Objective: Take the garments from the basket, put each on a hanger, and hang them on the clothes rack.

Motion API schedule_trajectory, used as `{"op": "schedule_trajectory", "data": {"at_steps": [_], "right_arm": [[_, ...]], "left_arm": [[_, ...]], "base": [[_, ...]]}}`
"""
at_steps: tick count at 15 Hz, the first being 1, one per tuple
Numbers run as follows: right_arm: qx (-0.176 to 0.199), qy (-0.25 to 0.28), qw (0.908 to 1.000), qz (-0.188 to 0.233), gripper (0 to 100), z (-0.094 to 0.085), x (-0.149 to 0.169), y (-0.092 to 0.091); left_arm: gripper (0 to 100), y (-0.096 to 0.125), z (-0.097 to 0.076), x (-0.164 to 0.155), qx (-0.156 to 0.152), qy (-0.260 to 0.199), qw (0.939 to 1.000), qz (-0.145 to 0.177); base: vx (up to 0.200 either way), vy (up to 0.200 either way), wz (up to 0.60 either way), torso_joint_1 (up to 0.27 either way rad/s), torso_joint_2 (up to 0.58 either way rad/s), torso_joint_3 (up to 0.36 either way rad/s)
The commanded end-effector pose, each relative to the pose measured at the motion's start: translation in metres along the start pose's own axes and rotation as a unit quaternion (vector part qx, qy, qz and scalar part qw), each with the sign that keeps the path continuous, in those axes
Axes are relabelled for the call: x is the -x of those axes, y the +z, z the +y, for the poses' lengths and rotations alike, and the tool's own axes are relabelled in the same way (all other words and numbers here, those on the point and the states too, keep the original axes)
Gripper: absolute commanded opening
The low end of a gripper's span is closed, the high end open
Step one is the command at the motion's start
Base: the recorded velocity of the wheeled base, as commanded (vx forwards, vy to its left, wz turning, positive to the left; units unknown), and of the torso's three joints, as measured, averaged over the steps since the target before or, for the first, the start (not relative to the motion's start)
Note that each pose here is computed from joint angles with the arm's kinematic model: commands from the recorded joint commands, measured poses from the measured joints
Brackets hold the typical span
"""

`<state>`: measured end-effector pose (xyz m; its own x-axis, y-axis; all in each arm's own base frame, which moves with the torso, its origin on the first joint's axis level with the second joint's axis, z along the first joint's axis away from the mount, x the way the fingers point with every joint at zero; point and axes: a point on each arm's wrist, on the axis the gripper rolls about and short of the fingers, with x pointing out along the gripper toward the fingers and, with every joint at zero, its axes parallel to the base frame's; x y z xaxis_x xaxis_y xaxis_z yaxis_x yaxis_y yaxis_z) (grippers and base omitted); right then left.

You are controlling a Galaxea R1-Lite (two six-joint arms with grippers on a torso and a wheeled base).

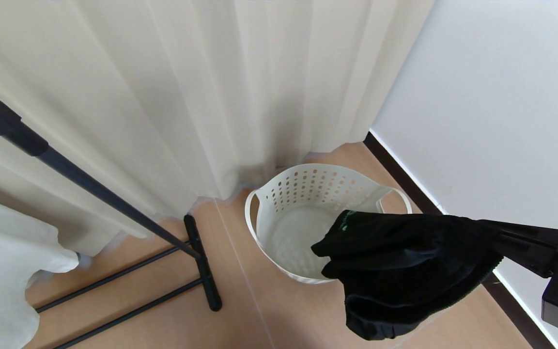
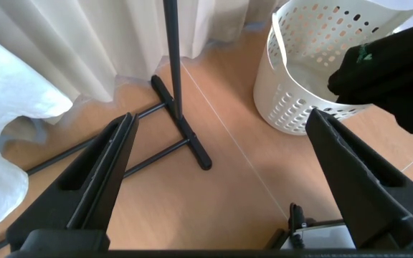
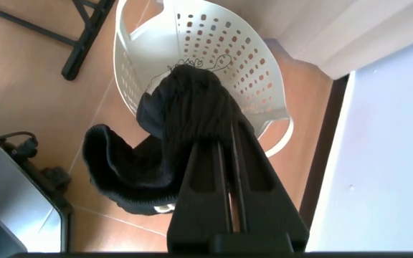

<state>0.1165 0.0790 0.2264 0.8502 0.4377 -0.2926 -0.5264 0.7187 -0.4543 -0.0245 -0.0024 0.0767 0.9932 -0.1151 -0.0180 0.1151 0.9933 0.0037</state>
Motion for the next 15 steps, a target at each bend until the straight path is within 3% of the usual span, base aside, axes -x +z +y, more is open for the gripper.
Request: {"op": "schedule_trajectory", "data": {"at_steps": [1, 15], "right_arm": [[-0.003, -0.005, 0.9999, 0.012, 0, -0.0019, -0.0051, -0.0019], [-0.013, 0.006, 0.9997, 0.017, 0, -0.0011, -0.0109, -0.0025]], "left_arm": [[100, 0.0, 0.0, -0.0001, 0.0, 0.0, 1.0, 0.001], [100, 0.0001, 0.0, -0.0001, 0.0, 0.0, 1.0, 0.0]], "base": [[0.0, 0.0, 0.0, -0.002, 0.0, 0.168], [0.0, 0.0, 0.0, 0.007, -0.03, 0.176]]}}
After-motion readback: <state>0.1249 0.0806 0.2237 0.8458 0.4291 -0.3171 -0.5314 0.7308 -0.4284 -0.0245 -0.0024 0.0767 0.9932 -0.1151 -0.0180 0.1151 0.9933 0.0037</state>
